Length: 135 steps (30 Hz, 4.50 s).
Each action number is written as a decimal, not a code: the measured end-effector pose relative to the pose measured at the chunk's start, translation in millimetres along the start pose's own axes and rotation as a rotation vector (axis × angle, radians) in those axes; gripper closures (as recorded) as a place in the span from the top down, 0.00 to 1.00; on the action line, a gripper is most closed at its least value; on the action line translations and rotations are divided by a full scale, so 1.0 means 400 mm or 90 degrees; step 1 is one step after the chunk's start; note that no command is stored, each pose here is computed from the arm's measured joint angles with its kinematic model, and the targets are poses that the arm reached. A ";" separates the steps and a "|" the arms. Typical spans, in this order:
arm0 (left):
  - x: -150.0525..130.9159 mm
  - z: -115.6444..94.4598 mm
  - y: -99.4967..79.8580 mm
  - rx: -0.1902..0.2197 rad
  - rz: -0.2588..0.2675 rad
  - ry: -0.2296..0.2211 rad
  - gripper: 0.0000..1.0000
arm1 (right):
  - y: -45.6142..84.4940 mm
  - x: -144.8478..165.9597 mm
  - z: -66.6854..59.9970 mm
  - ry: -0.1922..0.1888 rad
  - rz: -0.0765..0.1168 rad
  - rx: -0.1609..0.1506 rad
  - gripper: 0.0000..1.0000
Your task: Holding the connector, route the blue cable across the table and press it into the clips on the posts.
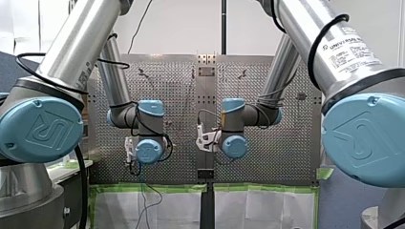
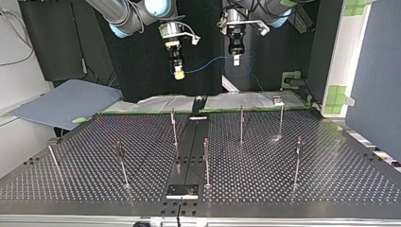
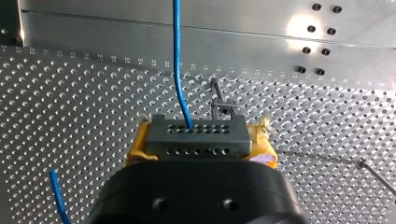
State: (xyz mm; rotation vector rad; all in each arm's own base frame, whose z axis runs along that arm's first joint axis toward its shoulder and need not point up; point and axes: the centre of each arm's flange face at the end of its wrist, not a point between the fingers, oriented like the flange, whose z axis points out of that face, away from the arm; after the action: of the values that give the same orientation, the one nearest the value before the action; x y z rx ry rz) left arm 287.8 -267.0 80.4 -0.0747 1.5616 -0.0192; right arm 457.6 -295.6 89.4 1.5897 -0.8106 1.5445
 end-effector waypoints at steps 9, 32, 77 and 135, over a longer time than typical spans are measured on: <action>0.000 0.000 0.000 0.000 0.000 0.000 0.00 | 0.000 0.000 0.000 0.000 0.000 0.000 0.00; 0.000 0.000 0.000 0.000 0.000 0.000 0.00 | 0.000 0.000 0.000 0.000 0.000 0.000 0.00; 0.000 0.000 0.000 0.000 0.000 0.000 0.00 | 0.000 0.000 0.000 0.000 0.000 0.000 0.00; 0.016 0.010 0.019 -0.005 0.015 0.021 0.00 | 0.000 -0.116 -0.025 -0.081 -0.024 0.004 0.00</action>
State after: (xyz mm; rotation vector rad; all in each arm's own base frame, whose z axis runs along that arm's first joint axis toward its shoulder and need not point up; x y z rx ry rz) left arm 291.5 -259.5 73.4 -0.0631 1.5957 0.0037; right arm 449.3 -290.1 42.8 1.7123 -0.8409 1.4323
